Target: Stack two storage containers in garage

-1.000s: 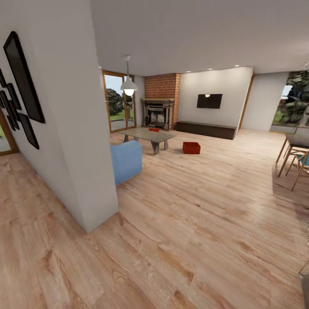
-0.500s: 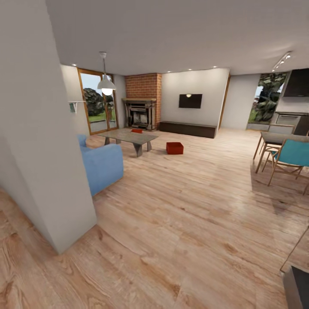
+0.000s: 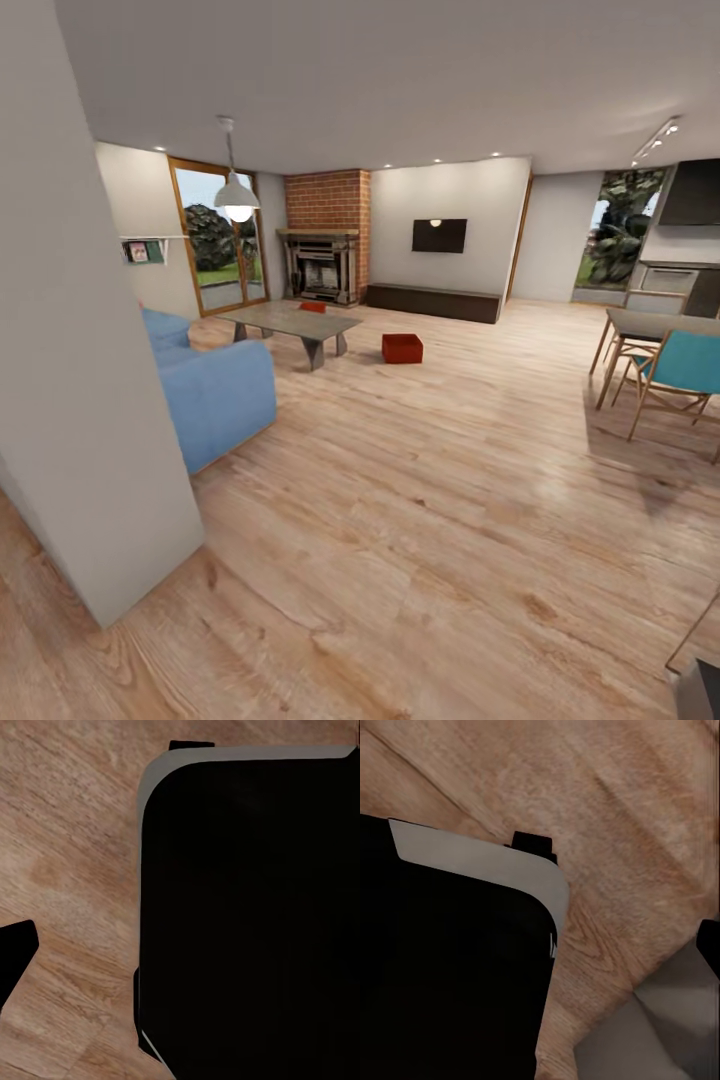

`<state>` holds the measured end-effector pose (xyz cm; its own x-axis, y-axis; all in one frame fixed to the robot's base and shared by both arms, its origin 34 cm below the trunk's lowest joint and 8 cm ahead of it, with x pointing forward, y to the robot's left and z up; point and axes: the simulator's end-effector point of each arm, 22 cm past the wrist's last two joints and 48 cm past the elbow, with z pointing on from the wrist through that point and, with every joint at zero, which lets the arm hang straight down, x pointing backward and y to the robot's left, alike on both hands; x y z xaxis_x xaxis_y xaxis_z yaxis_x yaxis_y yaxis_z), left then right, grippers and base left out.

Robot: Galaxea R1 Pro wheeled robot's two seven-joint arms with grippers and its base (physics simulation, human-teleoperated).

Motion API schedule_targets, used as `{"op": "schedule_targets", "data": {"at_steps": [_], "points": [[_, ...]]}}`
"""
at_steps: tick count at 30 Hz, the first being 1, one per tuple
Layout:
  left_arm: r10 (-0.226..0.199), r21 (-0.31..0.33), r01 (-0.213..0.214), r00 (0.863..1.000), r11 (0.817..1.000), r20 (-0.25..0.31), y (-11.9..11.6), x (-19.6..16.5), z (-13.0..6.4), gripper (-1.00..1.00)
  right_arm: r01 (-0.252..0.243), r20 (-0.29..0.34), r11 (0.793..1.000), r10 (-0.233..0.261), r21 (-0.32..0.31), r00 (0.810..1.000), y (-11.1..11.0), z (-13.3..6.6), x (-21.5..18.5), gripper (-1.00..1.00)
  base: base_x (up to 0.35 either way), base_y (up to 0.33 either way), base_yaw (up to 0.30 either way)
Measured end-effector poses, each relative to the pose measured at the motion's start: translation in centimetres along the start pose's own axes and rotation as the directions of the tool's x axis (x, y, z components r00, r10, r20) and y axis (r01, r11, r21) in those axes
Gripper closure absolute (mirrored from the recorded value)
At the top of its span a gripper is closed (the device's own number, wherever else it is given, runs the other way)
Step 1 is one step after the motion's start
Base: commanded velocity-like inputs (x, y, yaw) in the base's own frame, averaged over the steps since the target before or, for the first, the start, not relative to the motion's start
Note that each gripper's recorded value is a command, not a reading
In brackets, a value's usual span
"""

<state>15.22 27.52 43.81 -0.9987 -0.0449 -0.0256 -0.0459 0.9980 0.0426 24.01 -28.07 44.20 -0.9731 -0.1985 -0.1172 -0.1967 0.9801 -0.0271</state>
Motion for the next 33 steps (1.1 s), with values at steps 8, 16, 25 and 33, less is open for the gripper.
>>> {"op": "schedule_targets", "data": {"at_steps": [8,16,25,33], "points": [[0.0,0.0,0.0,1.0,1.0,0.0,0.0,0.01,0.0,-1.0,0.0,0.0,1.0,0.0,0.0,1.0,0.0,0.0,0.0,-1.0,0.32,-0.095,0.0],[0.0,0.0,0.0,1.0,1.0,-0.001,0.0,0.04,0.0,-1.0,0.001,0.0,1.0,-0.001,0.0,1.0,0.0,0.0,0.0,-1.0,0.32,-0.094,0.0],[-0.001,0.001,0.001,1.0,1.0,-0.002,-0.07,0.06,0.0,-1.0,0.0,0.0,1.0,0.0,0.0,1.0,0.0,0.0,0.0,-1.0,0.32,-0.089,0.0],[-0.001,0.001,0.001,1.0,1.0,-0.002,-0.09,0.06,0.0,-1.0,0.001,0.0,1.0,-0.001,0.0,1.0,0.0,0.0,0.0,-1.0,0.32,-0.018,0.0]]}}
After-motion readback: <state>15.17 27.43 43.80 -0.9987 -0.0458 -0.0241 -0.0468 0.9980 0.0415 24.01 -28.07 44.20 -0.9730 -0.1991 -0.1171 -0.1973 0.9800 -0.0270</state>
